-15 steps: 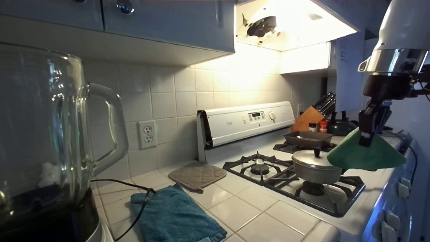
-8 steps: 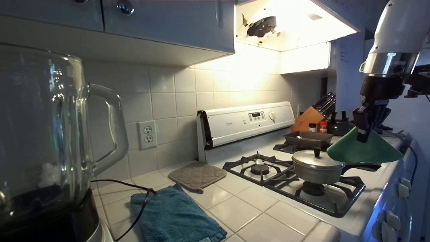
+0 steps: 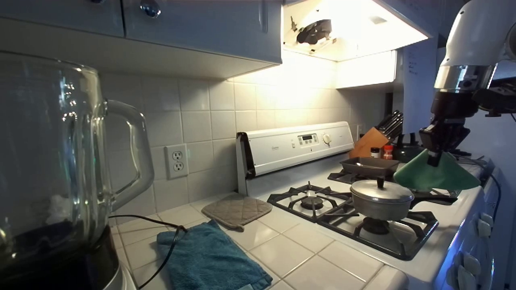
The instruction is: Put the silver lid on the silver pot then use the green towel to move the pot to the right and place the towel back on the counter.
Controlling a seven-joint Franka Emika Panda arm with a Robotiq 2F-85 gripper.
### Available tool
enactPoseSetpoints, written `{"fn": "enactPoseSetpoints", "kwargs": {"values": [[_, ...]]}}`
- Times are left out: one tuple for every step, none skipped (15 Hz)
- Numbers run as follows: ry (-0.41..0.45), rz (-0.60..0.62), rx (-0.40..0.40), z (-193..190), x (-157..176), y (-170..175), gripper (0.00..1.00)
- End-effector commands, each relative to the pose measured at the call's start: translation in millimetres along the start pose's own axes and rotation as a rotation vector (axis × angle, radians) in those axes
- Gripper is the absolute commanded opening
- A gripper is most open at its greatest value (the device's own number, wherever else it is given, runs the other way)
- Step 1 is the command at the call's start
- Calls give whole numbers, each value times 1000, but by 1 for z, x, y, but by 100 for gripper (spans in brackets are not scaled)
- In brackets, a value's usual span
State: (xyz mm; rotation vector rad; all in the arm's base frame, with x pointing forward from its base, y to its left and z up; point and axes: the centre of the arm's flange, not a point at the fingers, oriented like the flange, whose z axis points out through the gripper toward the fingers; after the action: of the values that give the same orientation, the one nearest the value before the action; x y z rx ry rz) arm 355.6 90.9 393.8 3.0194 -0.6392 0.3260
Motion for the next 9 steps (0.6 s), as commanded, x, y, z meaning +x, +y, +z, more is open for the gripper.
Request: {"fn": "enactPoseSetpoints", "kwargs": {"values": [[21,78,-18,4,-6,24,1],[19,95,-21,5,-4,27,1],[17,110,-23,6,-2,30,1],[15,122,-24,7,0,33,1],[13,133,-24,8,3,35,1],[12,142,-24,10,5,37,1],[10,151,-25,11,7,39,1],[6,158,-25,13,10,41,1],[3,164,-25,14,12,43,1]]}}
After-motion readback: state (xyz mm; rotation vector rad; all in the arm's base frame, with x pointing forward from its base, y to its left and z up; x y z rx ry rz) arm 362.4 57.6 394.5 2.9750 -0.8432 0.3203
